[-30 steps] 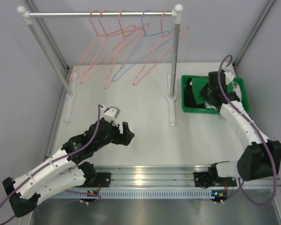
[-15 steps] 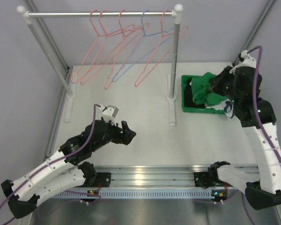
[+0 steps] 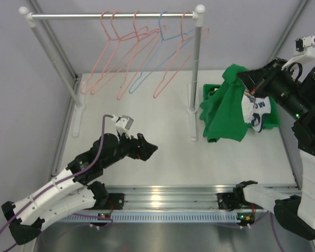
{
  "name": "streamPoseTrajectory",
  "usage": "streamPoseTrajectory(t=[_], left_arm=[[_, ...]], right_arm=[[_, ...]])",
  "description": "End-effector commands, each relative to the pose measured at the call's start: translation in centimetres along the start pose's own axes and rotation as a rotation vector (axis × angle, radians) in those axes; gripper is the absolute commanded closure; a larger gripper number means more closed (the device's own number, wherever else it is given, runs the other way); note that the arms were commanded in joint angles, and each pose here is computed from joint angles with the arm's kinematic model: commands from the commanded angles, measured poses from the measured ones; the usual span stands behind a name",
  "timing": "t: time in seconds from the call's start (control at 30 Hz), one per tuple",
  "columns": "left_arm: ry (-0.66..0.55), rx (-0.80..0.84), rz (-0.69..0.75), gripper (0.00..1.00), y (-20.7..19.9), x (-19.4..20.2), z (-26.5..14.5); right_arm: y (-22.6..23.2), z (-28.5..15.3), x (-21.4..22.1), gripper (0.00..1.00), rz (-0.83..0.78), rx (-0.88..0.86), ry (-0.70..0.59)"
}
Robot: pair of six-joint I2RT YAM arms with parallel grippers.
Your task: Place the tank top on the hanger
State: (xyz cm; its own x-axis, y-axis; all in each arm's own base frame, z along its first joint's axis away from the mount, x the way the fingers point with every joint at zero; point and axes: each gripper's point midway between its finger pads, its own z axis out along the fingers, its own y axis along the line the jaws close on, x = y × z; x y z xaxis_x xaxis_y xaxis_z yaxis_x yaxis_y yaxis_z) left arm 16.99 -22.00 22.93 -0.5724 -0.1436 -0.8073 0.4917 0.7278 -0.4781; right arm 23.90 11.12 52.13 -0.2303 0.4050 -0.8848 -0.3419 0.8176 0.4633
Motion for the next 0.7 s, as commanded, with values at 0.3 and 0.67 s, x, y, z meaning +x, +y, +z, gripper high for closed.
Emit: streamPoseTrajectory(t=[0.3, 0.67], left_arm=[[-0.234, 0.392, -0.153, 0.08, -11.8, -3.5, 2.4], [-0.271, 0.397, -0.208, 0.07, -18.2, -1.1, 7.1]], right_arm=[[1.2, 1.1, 3.2, 1.0, 0.036, -0.054, 0.107], [-1.0, 2.6, 8.6, 1.0, 0.034, 0.049, 0.196]])
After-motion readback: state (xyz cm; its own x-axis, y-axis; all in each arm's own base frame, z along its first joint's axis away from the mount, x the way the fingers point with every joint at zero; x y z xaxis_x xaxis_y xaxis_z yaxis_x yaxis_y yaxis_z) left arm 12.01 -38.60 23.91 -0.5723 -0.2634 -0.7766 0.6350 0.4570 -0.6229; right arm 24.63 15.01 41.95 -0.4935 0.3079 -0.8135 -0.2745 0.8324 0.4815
